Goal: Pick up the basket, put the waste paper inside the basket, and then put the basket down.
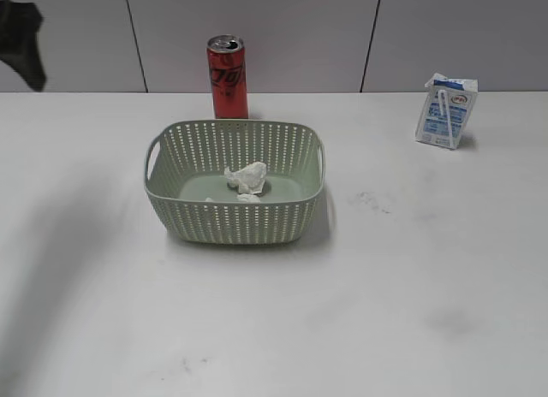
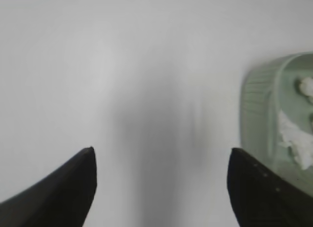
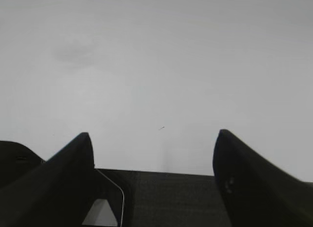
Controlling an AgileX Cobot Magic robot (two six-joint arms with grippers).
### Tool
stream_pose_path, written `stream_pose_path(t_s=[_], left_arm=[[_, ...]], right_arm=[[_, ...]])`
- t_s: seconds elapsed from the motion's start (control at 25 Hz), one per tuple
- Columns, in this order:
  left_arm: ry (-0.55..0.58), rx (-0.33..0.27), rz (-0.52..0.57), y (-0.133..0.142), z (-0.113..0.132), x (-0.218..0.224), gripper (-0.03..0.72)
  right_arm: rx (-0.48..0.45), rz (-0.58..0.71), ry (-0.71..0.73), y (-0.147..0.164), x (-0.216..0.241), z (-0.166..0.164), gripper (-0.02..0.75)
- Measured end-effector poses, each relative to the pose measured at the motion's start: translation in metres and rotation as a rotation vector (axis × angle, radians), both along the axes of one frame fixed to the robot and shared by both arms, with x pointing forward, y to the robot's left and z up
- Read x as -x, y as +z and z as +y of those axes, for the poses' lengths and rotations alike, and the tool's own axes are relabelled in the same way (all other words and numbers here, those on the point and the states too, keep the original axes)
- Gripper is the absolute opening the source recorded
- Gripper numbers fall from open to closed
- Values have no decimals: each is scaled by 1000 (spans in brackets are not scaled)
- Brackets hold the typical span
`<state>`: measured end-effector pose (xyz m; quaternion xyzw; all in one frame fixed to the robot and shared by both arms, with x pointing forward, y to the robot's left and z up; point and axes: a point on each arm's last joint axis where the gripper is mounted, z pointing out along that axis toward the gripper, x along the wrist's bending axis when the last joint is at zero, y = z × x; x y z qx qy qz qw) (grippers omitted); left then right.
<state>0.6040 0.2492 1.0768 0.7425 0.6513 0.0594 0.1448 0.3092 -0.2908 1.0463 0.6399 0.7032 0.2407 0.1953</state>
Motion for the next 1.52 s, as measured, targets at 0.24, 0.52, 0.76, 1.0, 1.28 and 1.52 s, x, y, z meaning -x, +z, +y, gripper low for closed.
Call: stream_pose_path(t_s=[0.24,0.52,0.76,1.0,1.28,1.52], left_arm=[[51,-73,-28,25,36,33,604],[1,-25,-160,40,31,120,593],[9,-14,-288,24,35,193,591],[13,5,-376,-4,37,263,591],[12,16,-575,-21,40,321,591],[4,21,-678,-26,42,354,576]], right_arm=[[-1,-245,-3,5,38,1,571],[-4,-453,-12,8,71,1,571],[-39,-478,-134,7,76,-5,571],[-44,-479,-147,7,76,-6,571],[-47,-478,-138,7,76,-6,571],[-55,-477,-106,7,76,-7,571]])
